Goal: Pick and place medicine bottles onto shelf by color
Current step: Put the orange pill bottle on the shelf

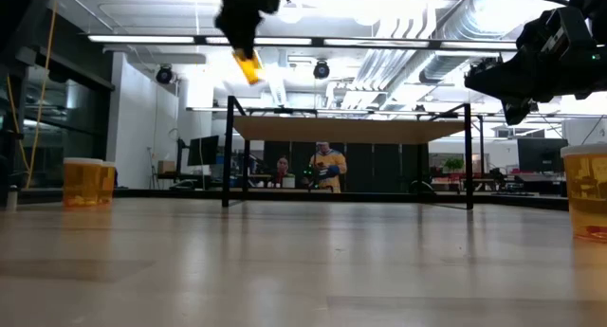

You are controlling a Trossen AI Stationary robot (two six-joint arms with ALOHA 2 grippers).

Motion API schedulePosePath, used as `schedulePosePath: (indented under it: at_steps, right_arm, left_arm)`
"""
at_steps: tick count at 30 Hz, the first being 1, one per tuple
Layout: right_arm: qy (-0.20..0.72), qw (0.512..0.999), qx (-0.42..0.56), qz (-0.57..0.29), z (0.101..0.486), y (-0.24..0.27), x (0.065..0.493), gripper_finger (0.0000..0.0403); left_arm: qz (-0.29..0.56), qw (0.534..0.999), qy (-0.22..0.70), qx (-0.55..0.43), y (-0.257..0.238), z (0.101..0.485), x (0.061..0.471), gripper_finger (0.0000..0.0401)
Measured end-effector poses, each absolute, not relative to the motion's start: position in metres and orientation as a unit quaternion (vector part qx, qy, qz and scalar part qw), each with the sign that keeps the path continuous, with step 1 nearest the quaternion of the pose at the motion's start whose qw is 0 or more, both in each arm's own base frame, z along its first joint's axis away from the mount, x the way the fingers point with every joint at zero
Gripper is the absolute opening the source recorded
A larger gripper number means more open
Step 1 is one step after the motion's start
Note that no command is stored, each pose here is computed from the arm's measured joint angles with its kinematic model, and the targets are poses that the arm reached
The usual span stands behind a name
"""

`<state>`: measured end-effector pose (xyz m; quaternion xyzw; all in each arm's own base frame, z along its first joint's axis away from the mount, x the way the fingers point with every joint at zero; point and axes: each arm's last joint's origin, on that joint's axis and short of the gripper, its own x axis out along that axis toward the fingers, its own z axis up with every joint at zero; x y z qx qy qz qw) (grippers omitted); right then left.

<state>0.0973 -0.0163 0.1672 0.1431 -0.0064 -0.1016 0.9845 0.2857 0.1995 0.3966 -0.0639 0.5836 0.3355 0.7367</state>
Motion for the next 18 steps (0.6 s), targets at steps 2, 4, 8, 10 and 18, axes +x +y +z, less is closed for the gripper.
schedulePosePath:
  at_steps: [2,4,8,10,18]
  right_arm:
    - [-0.006,0.984,0.143,-0.102,0.167,-0.016,0.097,0.0]
    - [-0.006,0.984,0.143,-0.102,0.167,-0.016,0.097,0.0]
    - [-0.006,0.984,0.143,-0.102,0.167,-0.016,0.097,0.0]
    - [-0.006,0.984,0.143,-0.102,0.167,-0.016,0.097,0.0]
    - [-0.006,0.984,0.143,-0.102,0.167,-0.016,0.097,0.0]
  left_arm:
    - [0.334,0.73,0.593,-0.067,0.209,0.386,0.297,0.0205]
    - [0.331,0.722,0.603,-0.069,0.216,0.375,0.306,0.0205]
    - [0.326,0.702,0.628,-0.078,0.227,0.354,0.315,0.0205]
    - [0.327,0.694,0.637,-0.081,0.231,0.347,0.318,0.0205]
    - [0.325,0.688,0.643,-0.085,0.234,0.34,0.321,0.0205]
